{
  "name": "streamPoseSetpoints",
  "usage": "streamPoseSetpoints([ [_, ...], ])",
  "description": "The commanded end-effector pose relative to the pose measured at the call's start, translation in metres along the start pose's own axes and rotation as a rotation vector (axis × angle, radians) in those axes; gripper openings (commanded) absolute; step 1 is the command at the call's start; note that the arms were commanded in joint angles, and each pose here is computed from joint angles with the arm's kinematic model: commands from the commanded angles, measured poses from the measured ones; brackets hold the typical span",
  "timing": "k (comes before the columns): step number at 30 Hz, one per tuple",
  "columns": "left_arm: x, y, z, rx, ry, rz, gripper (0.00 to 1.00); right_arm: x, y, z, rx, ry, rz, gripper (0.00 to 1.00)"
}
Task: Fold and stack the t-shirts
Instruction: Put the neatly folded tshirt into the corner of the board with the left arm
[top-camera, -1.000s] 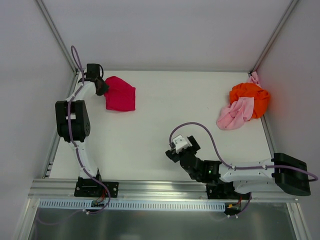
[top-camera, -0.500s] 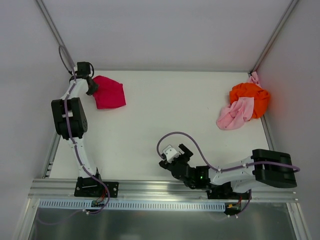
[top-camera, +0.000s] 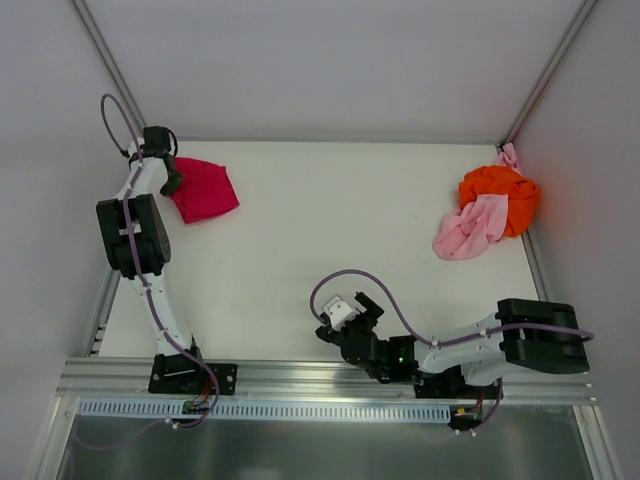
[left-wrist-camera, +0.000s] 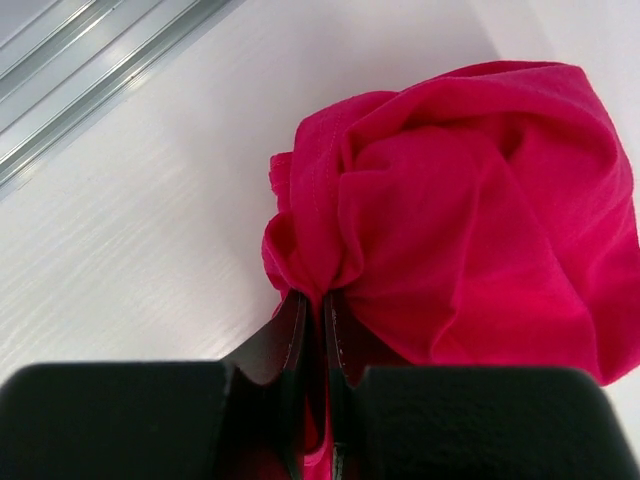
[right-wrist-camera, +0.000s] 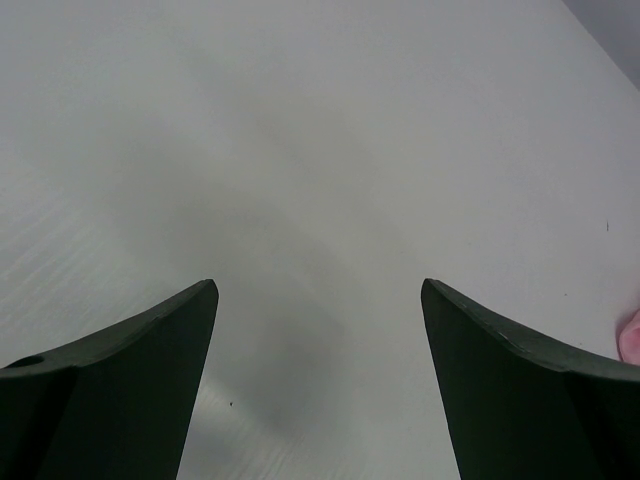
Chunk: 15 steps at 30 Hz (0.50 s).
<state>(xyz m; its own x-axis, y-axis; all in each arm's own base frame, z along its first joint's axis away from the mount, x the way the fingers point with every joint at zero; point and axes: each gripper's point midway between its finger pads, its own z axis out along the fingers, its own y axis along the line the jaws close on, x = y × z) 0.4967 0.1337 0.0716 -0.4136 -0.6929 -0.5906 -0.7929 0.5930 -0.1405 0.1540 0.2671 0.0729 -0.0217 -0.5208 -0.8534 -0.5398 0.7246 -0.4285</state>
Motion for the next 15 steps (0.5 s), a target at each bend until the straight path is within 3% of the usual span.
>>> streamPoseSetpoints([
  [1, -0.015, 0.005, 0.003, -0.032, -0.028, -0.033, 0.00, -0.022, -0.003, 0.001, 0.051, -0.058, 0.117, 0.88],
  [3, -0.017, 0.004, 0.003, -0.027, -0.032, -0.031, 0.06, -0.021, -0.003, 0.001, 0.054, -0.056, 0.116, 0.88],
  [4, -0.017, 0.005, 0.002, -0.030, -0.032, -0.033, 0.24, -0.020, -0.002, 0.001, 0.050, -0.056, 0.117, 0.88],
  [5, -0.019, 0.003, 0.000, -0.019, -0.038, -0.033, 0.53, -0.019, 0.000, 0.002, 0.047, -0.052, 0.114, 0.88],
  [7, -0.020, 0.003, -0.006, -0.003, -0.050, -0.036, 0.98, -0.018, 0.002, 0.003, 0.043, -0.049, 0.112, 0.88],
  [15, -0.036, -0.008, -0.050, 0.129, -0.165, -0.088, 0.99, -0.013, 0.018, 0.012, 0.031, -0.023, 0.071, 0.88],
])
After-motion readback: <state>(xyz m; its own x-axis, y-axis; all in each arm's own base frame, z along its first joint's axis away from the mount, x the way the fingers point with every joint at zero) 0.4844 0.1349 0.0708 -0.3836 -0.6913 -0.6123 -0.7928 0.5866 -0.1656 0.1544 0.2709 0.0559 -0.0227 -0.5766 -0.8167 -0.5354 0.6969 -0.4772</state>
